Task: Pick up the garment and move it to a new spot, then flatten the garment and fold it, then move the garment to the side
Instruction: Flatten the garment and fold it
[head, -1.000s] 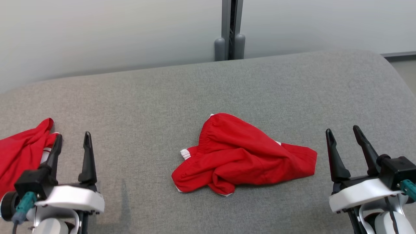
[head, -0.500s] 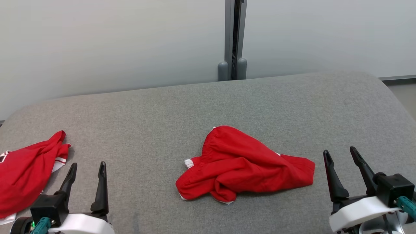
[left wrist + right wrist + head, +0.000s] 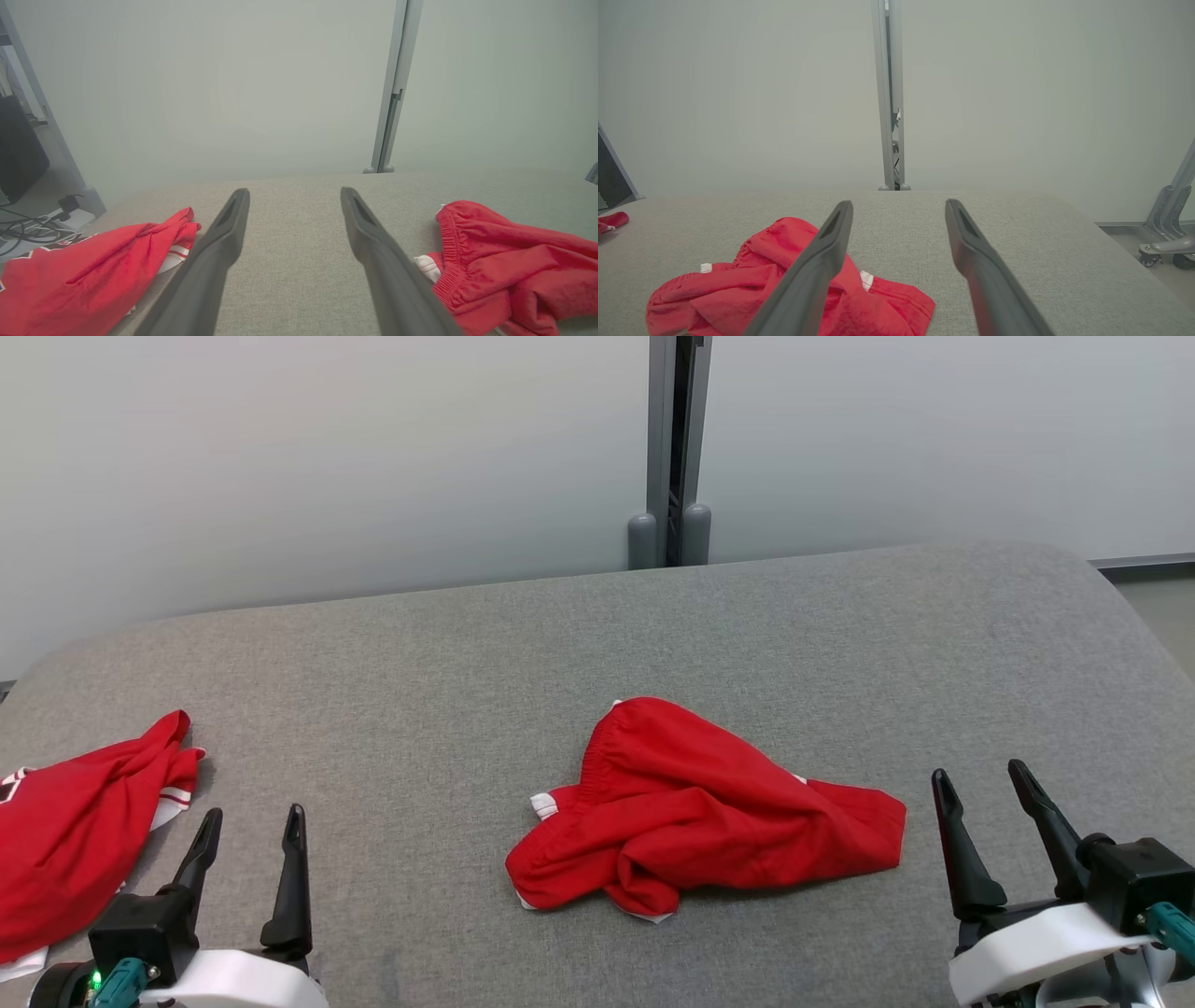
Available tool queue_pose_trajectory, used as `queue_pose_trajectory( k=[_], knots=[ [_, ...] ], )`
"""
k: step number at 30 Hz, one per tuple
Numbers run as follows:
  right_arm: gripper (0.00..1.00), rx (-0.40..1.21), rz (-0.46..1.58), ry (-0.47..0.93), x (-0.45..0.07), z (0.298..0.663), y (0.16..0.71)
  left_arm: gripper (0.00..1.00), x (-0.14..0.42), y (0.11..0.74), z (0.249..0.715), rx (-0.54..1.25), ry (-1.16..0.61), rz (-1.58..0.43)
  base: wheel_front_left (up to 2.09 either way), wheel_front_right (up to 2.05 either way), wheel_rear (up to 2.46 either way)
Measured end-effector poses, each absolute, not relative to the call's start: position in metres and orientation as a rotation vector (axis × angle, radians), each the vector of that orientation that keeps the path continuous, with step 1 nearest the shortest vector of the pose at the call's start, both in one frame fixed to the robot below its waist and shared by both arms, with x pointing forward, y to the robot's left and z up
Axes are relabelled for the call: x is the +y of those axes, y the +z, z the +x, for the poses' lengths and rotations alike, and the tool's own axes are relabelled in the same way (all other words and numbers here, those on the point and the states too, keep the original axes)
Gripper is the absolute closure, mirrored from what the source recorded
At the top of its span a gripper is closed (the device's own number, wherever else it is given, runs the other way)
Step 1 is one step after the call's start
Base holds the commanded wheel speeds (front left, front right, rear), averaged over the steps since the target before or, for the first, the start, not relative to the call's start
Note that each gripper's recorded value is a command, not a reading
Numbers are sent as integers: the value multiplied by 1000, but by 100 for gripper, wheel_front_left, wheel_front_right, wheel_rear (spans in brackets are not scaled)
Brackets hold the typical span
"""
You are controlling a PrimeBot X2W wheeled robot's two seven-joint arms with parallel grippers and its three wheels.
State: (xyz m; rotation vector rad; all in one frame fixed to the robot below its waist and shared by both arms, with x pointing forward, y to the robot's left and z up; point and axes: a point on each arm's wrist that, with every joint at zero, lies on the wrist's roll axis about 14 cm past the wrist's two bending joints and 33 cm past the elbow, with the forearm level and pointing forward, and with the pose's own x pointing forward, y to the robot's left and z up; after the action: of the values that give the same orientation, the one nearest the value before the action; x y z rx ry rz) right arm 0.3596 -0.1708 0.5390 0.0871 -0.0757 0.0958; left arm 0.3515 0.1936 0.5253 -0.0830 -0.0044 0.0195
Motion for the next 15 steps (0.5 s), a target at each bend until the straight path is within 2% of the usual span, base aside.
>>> queue_pose_trajectory(
  k=[9, 15],
  knots=[
    [0, -71, 84, 112, -165, 361, 538, 0, 194, 522, 352, 9, 22, -82, 0, 0, 0],
    [0, -36, 61, 228, -128, 364, 531, 0, 196, 520, 351, 16, 30, -83, 0, 0, 0]
  ],
)
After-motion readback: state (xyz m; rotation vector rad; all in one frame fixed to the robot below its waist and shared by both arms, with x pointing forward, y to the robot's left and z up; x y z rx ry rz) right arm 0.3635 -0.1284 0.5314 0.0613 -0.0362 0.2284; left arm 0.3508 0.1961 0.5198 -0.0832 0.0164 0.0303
